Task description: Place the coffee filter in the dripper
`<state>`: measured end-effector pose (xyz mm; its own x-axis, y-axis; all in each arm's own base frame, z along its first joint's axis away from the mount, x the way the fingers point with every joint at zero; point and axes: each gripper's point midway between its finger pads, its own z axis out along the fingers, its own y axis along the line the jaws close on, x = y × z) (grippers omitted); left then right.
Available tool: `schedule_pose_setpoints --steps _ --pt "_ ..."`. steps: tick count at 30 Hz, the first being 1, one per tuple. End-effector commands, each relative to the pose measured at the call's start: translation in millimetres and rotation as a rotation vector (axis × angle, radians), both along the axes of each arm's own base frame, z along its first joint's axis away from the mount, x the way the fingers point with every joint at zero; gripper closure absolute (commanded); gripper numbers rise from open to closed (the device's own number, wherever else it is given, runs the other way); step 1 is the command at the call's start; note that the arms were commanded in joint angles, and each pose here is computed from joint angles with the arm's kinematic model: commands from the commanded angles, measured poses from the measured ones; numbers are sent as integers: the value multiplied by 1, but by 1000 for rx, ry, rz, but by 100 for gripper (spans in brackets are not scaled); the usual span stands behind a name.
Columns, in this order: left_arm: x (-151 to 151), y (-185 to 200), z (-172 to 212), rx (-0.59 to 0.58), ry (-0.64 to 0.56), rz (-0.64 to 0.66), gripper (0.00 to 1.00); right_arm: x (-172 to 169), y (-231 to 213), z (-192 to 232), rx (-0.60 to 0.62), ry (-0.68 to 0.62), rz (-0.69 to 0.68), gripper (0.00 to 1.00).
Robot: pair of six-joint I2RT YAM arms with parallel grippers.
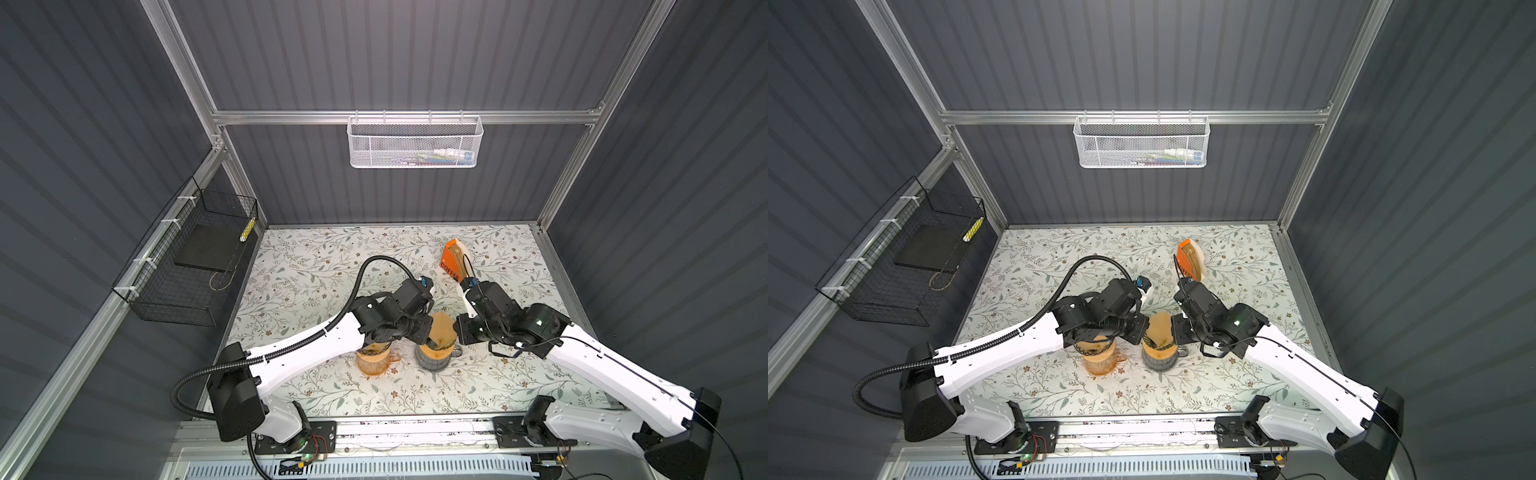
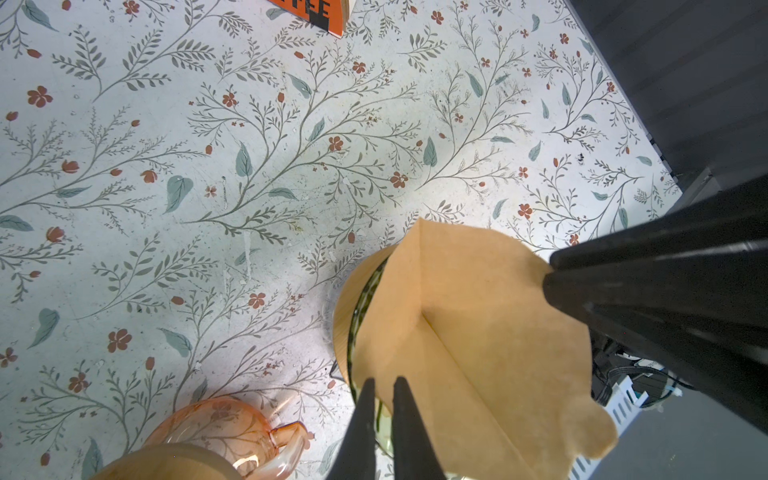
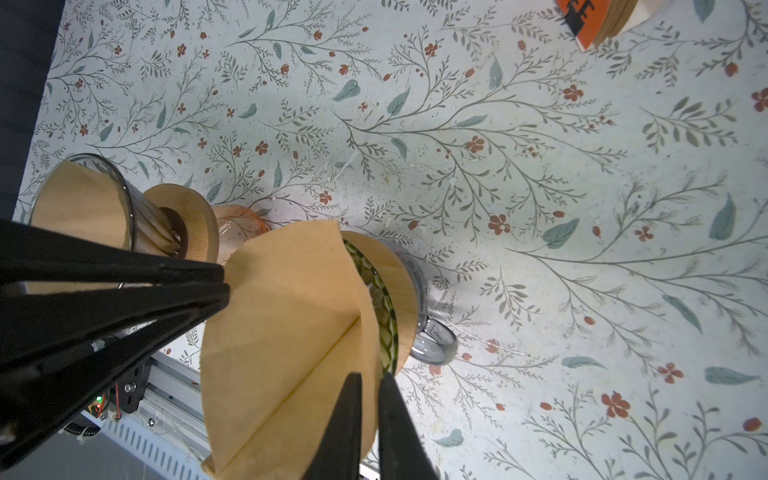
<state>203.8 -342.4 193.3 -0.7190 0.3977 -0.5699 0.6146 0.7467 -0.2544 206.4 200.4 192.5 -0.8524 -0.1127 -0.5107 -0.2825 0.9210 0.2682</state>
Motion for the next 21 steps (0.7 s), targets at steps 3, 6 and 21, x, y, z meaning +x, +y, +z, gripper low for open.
schedule_pose_setpoints --steps 3,6,21 --pt "3 2 -6 11 13 18 88 -1 1 -3 5 1 -1 87" --pt "3 3 -7 15 14 19 88 -1 2 -4 9 3 -1 87" --pt "2 6 -12 32 16 22 88 1 8 -7 10 9 14 87"
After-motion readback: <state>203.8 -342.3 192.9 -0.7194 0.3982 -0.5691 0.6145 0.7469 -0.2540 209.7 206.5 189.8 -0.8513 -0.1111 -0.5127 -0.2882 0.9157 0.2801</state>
